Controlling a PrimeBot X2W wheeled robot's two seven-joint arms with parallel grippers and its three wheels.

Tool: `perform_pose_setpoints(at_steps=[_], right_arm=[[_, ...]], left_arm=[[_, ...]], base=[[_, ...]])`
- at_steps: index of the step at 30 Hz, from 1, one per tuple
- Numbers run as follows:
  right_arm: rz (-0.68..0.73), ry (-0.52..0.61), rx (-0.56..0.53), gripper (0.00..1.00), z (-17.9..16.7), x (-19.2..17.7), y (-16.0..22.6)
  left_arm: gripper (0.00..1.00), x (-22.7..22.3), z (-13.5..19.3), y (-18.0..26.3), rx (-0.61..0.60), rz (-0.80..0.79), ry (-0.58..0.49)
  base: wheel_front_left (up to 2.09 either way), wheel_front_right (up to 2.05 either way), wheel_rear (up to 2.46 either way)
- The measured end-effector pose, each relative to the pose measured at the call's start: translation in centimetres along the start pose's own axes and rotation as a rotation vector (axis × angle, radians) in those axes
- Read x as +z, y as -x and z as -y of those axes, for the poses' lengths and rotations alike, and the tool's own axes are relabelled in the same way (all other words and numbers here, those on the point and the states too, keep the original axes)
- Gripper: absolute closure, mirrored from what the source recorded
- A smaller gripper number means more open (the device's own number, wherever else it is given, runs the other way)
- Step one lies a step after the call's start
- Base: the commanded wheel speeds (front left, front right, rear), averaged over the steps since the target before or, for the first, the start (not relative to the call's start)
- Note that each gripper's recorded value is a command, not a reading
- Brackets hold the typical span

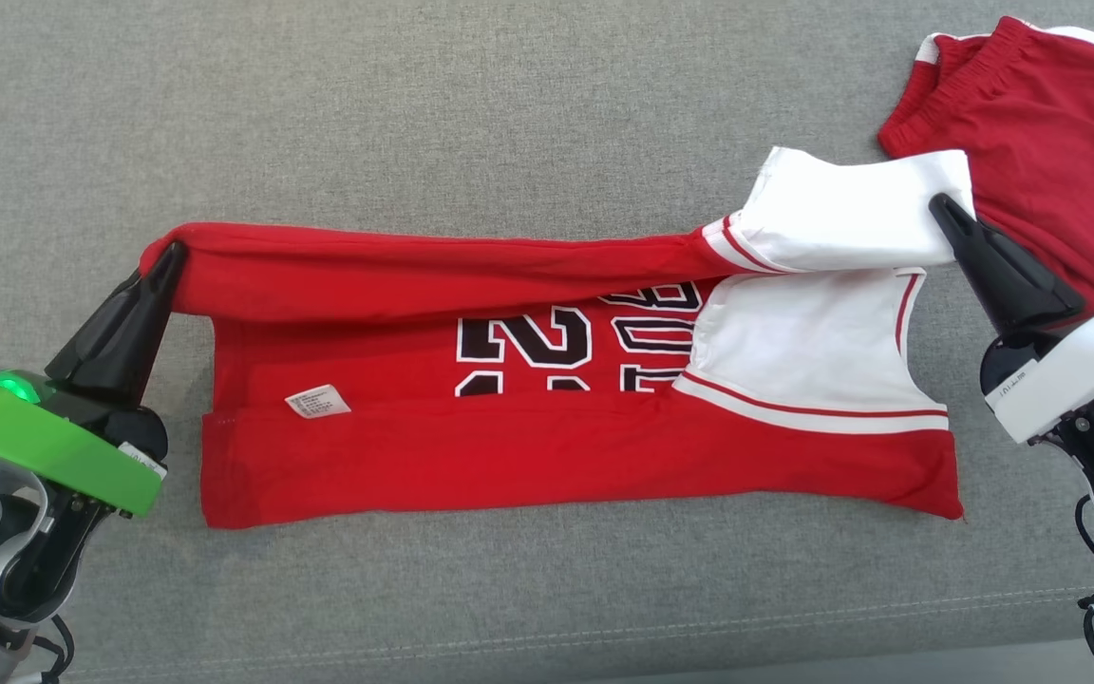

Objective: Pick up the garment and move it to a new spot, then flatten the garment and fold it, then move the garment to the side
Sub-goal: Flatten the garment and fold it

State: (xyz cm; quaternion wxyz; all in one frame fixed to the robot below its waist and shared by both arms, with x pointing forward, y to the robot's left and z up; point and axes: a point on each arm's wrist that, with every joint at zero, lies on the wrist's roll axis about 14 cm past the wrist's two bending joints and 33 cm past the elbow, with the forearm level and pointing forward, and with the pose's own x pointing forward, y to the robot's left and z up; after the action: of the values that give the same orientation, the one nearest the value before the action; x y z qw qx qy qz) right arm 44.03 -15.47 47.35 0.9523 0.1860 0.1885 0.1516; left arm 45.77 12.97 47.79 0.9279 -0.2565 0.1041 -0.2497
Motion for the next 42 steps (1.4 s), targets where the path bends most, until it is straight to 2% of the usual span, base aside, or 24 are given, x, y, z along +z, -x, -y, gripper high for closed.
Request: perform_pose_setpoints(at_steps=[6,14,23,42], right_arm=[[-0.012,-0.002,0.009,1.0,-0.1,-0.2,-0.5],[0.011,0.008,0.006,1.0,0.1,0.7,-1.1],[0.029,0.011,0.0,1.0,0.0,1.1,-0.2],[-0.027,-0.124,-0.037,1.0,-0.6,-3.3,2.9]], left_arm=[[0.98,-0.1,0.1,-0.7,-0.018,-0.002,-0.004],[1.0,0.1,0.0,-2.1,-0.043,-0.008,-0.034],[1.0,-0.7,0.0,-1.0,-0.031,-0.035,-0.032],[1.0,-2.3,-0.1,2.2,0.035,-0.033,0.054]], base=[[0.0,0.0,0.0],[0.0,0.0,0.0],[0.0,0.0,0.0],[0.0,0.0,0.0]])
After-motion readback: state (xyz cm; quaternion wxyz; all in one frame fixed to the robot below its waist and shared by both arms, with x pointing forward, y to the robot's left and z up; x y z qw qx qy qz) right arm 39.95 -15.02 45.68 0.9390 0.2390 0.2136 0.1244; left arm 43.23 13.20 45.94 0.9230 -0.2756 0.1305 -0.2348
